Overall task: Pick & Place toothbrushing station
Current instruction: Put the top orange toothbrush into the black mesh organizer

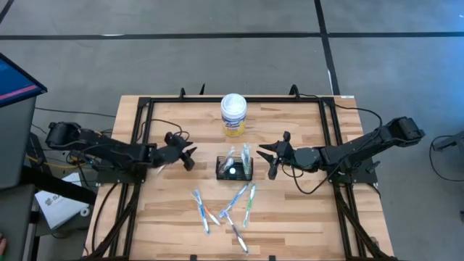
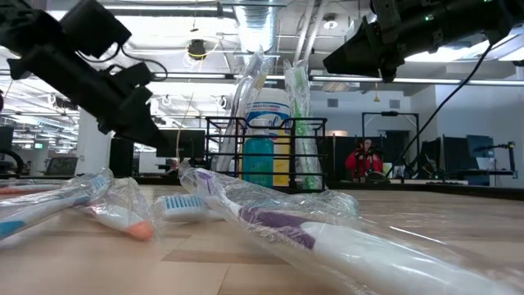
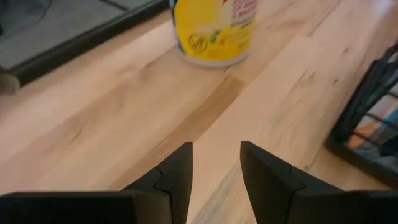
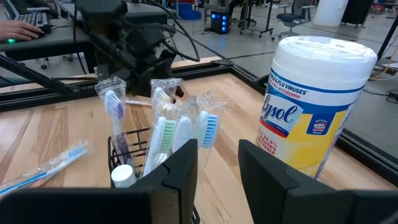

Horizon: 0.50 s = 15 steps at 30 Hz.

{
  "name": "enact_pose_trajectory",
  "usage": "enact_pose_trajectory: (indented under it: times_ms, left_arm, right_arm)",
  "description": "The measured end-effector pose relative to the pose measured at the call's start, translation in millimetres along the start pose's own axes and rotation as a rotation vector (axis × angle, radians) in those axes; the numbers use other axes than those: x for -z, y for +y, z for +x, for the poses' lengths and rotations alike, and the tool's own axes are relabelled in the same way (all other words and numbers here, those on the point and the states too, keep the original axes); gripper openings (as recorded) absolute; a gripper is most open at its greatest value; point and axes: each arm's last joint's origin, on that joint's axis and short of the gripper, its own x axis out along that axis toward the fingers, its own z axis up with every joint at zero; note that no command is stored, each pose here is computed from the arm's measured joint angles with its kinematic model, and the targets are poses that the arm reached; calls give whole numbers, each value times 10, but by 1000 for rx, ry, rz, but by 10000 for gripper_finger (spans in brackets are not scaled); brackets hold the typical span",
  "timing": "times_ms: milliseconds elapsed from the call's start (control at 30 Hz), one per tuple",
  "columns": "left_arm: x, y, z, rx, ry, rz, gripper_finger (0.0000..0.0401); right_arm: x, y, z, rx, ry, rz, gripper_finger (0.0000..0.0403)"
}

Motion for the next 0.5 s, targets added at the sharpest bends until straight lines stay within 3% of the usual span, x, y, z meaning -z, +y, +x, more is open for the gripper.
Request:
enact_pose_trajectory:
  times_ms: [333, 500]
  left_arm:
    - [60, 185, 93, -40, 145, -68, 125]
    - [-26, 216, 96, -75, 226, -74, 115]
  right_arm:
    - [0, 0, 0, 0, 0, 0, 107]
    - [-2, -15, 10, 7, 0, 5, 107]
